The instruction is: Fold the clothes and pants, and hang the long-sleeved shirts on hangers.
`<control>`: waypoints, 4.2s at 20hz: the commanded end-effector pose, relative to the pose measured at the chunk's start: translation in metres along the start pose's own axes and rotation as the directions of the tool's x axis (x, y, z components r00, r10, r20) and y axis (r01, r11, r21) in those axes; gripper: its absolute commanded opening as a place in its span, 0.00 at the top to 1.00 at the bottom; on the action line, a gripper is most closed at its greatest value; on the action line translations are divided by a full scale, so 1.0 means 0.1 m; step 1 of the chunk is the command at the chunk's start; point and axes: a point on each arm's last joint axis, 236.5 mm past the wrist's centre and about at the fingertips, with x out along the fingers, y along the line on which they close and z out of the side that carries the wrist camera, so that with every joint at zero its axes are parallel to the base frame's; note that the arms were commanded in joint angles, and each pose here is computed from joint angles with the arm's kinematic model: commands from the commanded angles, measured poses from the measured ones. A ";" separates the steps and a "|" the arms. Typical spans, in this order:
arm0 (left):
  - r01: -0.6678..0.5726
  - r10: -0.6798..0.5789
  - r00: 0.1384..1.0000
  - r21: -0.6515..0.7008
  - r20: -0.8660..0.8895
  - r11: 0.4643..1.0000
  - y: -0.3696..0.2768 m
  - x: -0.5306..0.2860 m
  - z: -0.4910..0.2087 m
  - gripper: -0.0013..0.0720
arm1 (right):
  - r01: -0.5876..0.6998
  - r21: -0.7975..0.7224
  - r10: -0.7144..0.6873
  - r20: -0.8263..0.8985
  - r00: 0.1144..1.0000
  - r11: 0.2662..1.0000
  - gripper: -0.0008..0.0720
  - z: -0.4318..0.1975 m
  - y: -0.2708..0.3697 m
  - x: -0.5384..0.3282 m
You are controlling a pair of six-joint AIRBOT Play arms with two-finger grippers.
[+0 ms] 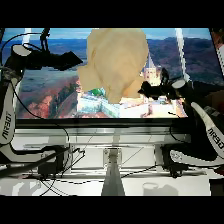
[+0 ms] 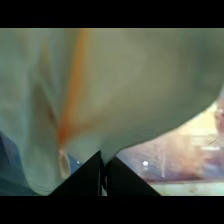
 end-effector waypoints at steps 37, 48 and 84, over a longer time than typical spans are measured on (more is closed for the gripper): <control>-0.214 0.085 0.815 0.160 0.573 0.964 -0.56 -2.05 1.52 0.97 | 0.365 -0.505 -0.013 0.572 0.820 0.782 0.97 1.15 1.31 -2.77; -0.572 -0.127 0.048 0.132 0.991 0.810 -2.41 -4.99 1.26 0.97 | 0.290 -0.774 0.534 0.609 0.587 0.563 0.97 -0.51 2.77 -4.36; -0.102 0.068 0.970 0.136 0.234 0.985 -0.26 0.45 1.02 0.20 | 0.366 -0.278 -0.109 0.646 0.755 0.888 0.97 1.13 0.30 -2.07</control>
